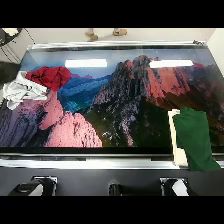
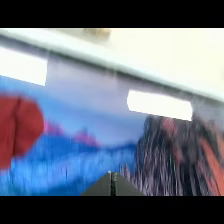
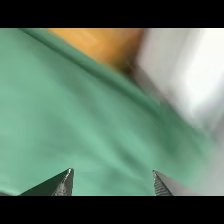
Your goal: Fold the shirts.
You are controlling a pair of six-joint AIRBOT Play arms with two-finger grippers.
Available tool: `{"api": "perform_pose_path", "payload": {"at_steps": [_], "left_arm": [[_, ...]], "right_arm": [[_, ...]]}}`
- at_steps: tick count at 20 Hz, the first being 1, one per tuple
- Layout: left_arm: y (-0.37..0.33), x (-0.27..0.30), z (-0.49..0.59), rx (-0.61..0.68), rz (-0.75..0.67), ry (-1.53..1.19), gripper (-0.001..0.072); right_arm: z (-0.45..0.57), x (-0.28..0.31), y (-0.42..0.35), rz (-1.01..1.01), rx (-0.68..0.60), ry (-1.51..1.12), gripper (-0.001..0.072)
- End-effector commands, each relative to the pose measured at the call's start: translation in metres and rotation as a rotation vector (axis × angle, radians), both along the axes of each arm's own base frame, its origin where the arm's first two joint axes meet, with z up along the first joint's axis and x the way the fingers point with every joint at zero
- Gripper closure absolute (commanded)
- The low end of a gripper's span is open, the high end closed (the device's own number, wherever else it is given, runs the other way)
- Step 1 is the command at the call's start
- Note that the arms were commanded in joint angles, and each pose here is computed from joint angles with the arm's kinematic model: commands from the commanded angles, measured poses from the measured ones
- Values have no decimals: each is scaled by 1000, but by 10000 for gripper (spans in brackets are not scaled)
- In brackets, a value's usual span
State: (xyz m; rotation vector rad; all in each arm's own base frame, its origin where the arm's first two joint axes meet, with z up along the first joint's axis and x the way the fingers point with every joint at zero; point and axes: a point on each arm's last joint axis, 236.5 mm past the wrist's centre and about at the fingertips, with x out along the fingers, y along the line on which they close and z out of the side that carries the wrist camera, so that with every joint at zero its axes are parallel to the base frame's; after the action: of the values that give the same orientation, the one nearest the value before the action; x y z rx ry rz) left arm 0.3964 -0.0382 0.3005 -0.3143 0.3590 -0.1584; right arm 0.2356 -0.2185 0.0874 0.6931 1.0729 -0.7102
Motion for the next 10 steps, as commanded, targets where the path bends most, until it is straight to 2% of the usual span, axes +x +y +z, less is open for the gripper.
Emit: {"api": "perform_pose_path", "payload": {"at_steps": [1, 2, 4, 5, 6, 8, 10], "left_arm": [[9, 24, 20, 204, 28, -5, 684], [20, 35, -4, 295, 62, 105, 684], [41, 42, -80, 470, 107, 392, 680], [42, 33, -123, 485, 92, 552, 659], [43, 11, -170, 452, 102, 749, 531], [37, -42, -241, 412, 80, 1038, 181], [20, -70, -272, 389, 21, 1022, 173]], "right_arm": [[142, 136, 49, 338, -242, -532, 141], [164, 160, 91, 433, -253, -609, 141], [162, 185, 185, 545, -146, -645, 142], [138, 186, 219, 557, -95, -570, 141], [104, 181, 241, 558, -59, -445, 141], [26, 144, 276, 679, 19, -85, 140], [-22, 109, 290, 776, 82, 191, 141]]}}
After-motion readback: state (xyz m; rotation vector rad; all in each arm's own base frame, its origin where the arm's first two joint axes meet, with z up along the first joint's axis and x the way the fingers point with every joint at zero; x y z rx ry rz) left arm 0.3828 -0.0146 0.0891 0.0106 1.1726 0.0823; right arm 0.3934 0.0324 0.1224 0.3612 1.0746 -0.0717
